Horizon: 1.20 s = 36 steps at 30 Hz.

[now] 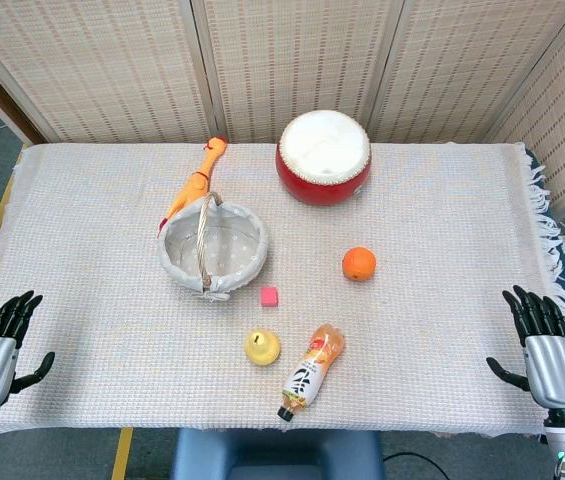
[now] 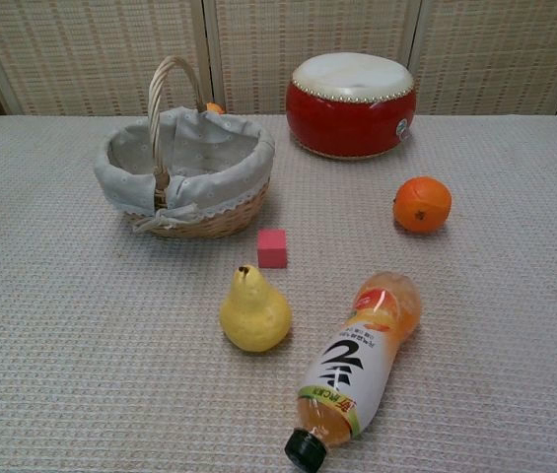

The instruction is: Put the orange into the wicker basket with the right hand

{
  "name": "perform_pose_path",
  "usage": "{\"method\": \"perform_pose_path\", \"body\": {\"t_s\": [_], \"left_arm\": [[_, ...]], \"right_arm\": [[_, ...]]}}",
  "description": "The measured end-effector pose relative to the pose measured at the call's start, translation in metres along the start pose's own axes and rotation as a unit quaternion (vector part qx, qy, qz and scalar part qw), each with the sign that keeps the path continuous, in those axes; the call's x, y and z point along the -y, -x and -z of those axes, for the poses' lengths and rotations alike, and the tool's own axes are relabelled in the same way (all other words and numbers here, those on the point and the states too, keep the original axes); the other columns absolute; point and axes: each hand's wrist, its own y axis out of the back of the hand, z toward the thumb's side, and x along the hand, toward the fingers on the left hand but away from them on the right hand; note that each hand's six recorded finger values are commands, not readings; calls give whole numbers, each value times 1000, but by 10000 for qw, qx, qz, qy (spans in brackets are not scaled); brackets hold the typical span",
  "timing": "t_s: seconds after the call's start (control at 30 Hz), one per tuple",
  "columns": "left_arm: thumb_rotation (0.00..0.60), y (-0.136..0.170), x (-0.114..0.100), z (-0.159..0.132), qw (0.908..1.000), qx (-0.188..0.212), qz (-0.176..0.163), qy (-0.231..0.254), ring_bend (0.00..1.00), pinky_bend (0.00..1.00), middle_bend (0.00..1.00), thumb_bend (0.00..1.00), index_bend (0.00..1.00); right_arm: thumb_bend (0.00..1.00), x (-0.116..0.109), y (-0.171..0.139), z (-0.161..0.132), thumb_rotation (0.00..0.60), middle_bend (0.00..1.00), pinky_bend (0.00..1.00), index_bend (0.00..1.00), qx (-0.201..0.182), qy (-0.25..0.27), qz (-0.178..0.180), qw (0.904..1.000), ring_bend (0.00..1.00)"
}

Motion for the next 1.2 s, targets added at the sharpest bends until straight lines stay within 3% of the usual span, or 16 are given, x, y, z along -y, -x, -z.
{"method": "perform_pose_path", "body": {"t_s": [0.4, 0.7, 0.9, 1.2], "left_arm": [[600, 0, 0, 1, 10000, -26, -10, 31, 0, 102, 0, 343, 0], [600, -2, 1, 2, 9999, -51, 51, 85, 0, 102, 0, 341, 0], [600, -3, 2, 4, 9998, -104, 114, 141, 0, 102, 0, 342, 0], [600, -3, 1, 8, 9995, -178, 170, 179, 0, 102, 0, 343, 0]], "right_arm": [[23, -1, 5, -3, 600, 0, 0, 0, 28, -25, -70, 10000, 0], [10, 11, 46, -16, 600, 0, 0, 0, 245, -117, -591, 9979, 0], [10, 26, 94, -49, 600, 0, 0, 0, 247, -260, -956, 9948, 0], [10, 71, 153, -123, 600, 0, 7, 0, 140, -230, -1441, 9892, 0]]}}
